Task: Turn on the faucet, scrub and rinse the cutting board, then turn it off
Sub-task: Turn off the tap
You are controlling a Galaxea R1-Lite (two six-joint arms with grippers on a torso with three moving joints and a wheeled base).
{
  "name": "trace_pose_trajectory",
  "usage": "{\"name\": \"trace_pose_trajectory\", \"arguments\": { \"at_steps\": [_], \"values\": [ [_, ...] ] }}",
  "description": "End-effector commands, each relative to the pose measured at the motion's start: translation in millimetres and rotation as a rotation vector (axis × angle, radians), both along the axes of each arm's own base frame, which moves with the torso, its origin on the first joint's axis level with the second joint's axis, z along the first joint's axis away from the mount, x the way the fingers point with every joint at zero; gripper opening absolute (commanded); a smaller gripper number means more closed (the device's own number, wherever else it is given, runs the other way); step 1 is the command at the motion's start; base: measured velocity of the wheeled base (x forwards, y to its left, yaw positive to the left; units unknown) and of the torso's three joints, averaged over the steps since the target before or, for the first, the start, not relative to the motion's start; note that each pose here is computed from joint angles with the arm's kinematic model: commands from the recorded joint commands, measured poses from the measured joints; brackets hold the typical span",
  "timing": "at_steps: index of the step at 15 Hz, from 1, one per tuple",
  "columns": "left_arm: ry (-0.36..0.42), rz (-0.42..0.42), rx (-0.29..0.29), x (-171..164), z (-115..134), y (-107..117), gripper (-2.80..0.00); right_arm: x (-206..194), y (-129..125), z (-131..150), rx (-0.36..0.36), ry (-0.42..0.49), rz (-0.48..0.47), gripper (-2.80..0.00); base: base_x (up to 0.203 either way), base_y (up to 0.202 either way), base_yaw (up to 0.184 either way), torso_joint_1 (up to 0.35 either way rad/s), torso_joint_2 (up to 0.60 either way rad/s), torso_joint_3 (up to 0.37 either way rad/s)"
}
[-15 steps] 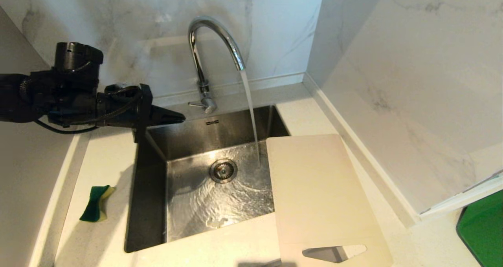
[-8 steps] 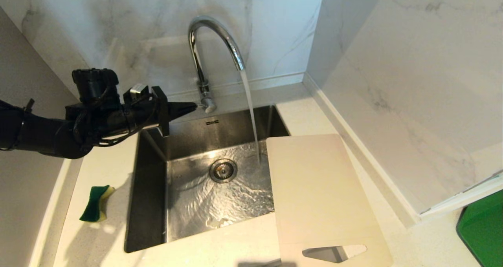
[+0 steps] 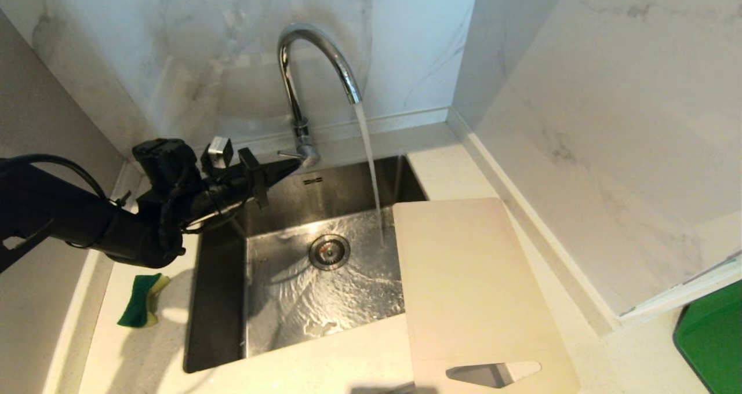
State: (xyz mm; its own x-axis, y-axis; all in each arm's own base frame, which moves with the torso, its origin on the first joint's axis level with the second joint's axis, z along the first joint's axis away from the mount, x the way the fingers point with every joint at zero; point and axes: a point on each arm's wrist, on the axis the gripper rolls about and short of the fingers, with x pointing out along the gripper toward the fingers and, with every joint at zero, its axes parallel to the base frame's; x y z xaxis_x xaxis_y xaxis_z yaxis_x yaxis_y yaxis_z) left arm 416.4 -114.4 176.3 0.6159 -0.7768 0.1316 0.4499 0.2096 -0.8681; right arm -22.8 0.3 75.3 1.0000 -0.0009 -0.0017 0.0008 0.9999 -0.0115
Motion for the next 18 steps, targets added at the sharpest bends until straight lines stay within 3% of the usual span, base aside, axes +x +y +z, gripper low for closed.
{"name": "trace_pose_trajectory", "arguments": {
  "at_steps": [1, 6, 10, 18],
  "values": [
    [0.025, 0.0, 0.025, 12.5, -25.1, -2.6, -2.8, 0.0, 0.0, 0.0, -0.001, 0.0, 0.001, -2.8, 0.0, 0.0, 0.0, 0.0, 0.0, 0.0],
    [-0.031, 0.015, 0.03, 30.5, -25.8, -3.7, -2.8, 0.0, 0.0, 0.0, 0.001, 0.0, 0.001, -2.8, 0.0, 0.0, 0.0, 0.0, 0.0, 0.0],
    [-0.045, 0.032, 0.024, 49.2, -35.6, -0.7, -2.8, 0.0, 0.0, 0.0, 0.001, 0.0, 0.001, -2.8, 0.0, 0.0, 0.0, 0.0, 0.0, 0.0],
    [-0.078, 0.073, 0.004, 75.1, -31.7, 2.3, -2.8, 0.0, 0.0, 0.0, -0.001, 0.0, 0.001, -2.8, 0.0, 0.0, 0.0, 0.0, 0.0, 0.0]
  ]
}}
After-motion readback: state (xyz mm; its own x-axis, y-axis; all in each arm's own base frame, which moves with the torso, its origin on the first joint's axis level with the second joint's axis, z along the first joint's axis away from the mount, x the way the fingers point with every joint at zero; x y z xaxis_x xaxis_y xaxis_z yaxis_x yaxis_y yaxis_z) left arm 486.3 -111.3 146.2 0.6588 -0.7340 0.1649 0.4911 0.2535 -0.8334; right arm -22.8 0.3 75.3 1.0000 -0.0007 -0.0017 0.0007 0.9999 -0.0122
